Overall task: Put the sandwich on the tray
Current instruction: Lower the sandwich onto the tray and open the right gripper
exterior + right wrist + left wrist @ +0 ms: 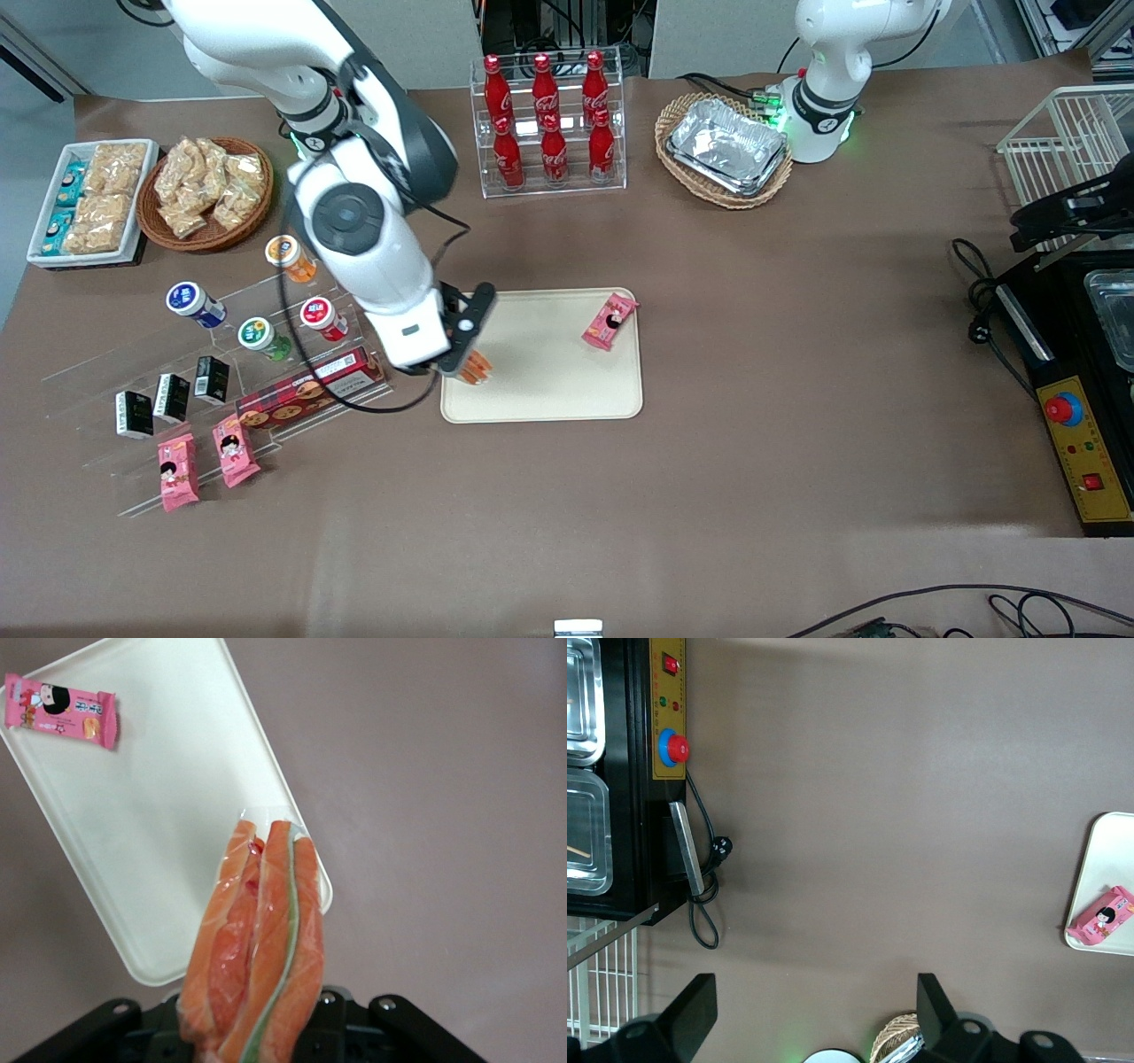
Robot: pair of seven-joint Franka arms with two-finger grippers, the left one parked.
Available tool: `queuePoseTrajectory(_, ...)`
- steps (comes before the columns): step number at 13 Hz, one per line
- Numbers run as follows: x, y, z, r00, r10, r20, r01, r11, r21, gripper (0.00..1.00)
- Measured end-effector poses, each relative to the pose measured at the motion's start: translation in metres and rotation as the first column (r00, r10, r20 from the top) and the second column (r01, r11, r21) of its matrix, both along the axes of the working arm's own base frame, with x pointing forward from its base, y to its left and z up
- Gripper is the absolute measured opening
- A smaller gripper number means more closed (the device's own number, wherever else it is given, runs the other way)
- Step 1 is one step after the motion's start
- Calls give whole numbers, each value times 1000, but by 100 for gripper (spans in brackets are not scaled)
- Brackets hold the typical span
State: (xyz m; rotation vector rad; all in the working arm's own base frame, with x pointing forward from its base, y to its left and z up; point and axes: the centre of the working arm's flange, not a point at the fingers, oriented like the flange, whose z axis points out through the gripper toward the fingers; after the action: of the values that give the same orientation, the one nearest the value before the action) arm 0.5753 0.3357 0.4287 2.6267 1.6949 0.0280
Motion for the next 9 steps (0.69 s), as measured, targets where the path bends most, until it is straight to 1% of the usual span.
queuePoseTrajectory(2, -2, 24, -32, 996, 88, 6, -88, 996, -4, 32)
queuePoseTrajectory(4, -7, 45, -65, 988, 153, 1, -153, 988, -16, 32)
queuePoseTrajectory(7, -21, 73, -105, 973, 232, -19, -232, 972, -38, 32)
queuePoseTrajectory(8, -27, 83, -117, 967, 254, -23, -255, 966, -44, 32)
queuePoseTrajectory(9, -33, 94, -128, 960, 278, -18, -279, 959, -53, 32)
